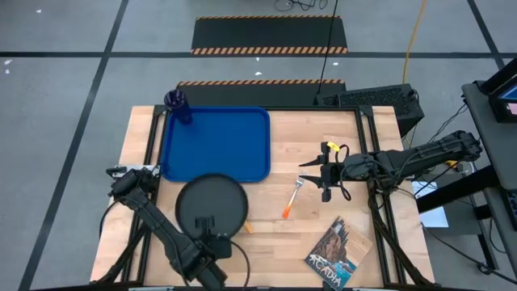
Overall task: Pick and place plate/cup/fork/spoon on tray
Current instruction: Put the black plate on the blue tray, then put the orange fork on the blue tray beside the black plate
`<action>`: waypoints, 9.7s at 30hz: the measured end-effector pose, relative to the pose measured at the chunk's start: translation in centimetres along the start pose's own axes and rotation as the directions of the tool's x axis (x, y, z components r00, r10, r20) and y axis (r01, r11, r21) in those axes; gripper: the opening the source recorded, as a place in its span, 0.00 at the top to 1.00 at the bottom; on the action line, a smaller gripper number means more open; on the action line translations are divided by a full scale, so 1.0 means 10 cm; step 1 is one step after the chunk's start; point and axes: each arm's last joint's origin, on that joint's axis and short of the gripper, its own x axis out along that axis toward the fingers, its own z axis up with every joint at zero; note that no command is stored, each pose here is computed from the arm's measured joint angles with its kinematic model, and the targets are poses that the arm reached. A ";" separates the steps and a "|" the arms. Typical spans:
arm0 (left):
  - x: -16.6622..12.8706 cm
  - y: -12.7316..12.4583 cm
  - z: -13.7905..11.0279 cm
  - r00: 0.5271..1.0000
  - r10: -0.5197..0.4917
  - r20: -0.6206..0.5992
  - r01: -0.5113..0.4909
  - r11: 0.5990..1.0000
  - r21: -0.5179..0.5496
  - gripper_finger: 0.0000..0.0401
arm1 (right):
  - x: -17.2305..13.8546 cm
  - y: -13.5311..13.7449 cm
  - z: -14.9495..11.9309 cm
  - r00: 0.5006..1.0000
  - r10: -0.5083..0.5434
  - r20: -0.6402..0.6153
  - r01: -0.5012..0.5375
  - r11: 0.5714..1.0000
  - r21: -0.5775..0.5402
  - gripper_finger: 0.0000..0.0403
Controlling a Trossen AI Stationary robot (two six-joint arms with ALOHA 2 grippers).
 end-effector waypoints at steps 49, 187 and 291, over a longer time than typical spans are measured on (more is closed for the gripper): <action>0.17 1.65 0.77 0.964 0.267 0.017 -0.265 0.943 0.201 0.99 | -0.01 0.03 -0.12 0.992 0.032 -0.124 -0.034 0.999 -0.011 0.64; 0.73 2.55 0.48 0.958 0.220 0.186 -0.128 0.904 -0.408 0.70 | 1.17 0.36 -1.07 0.794 0.018 -0.607 0.544 0.425 0.724 0.59; -0.11 1.89 0.03 0.807 0.392 0.442 -0.230 0.897 -0.377 0.70 | 2.49 -0.65 -0.84 0.871 -0.492 -0.022 0.156 0.233 0.960 0.99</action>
